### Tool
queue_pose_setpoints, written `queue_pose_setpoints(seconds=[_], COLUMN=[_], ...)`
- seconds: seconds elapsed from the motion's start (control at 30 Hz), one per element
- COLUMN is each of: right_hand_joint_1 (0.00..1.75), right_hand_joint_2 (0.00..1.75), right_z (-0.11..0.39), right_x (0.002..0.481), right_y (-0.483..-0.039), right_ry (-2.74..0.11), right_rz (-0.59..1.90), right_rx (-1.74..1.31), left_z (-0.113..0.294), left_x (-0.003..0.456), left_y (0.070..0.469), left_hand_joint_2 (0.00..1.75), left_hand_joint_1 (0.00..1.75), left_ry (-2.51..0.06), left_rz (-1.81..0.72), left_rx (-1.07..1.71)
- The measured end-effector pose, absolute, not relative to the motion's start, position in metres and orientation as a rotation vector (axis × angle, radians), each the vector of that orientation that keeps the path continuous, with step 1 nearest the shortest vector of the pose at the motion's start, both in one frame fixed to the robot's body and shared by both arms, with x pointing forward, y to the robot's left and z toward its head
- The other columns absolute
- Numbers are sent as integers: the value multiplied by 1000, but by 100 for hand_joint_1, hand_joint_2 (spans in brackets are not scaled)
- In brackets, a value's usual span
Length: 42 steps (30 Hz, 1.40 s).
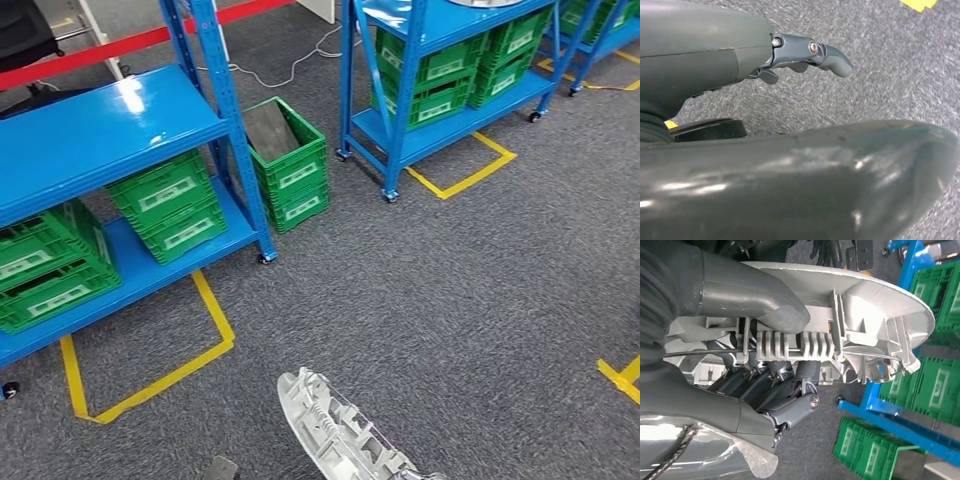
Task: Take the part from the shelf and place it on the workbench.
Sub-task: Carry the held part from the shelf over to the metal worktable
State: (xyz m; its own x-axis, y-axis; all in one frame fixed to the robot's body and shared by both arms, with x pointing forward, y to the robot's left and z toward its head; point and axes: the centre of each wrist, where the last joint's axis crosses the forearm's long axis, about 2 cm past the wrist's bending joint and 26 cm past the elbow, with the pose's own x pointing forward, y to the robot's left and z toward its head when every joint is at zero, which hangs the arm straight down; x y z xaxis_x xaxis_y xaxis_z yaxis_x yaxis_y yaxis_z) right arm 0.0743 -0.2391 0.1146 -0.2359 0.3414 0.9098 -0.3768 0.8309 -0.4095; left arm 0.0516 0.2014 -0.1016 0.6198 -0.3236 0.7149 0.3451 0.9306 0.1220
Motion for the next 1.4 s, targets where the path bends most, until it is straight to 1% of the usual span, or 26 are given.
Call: queue_pose_setpoints(seconds=[0.63,1.4], right_hand_joint_1=[175,175], right_hand_joint_2=[175,175], right_z=[113,103], right_x=[75,81], right_y=[-241,-235], right_ry=[-1652,-1639], right_rz=[680,668], right_rx=[-20,5], left_z=[-101,-101], left_x=[53,55], left_y=[199,201], left_hand_joint_2=[0,0], left_hand_joint_1=[0,0], left_ry=[-819,-822], left_rz=[-383,-381], left_rx=[-43,-37])
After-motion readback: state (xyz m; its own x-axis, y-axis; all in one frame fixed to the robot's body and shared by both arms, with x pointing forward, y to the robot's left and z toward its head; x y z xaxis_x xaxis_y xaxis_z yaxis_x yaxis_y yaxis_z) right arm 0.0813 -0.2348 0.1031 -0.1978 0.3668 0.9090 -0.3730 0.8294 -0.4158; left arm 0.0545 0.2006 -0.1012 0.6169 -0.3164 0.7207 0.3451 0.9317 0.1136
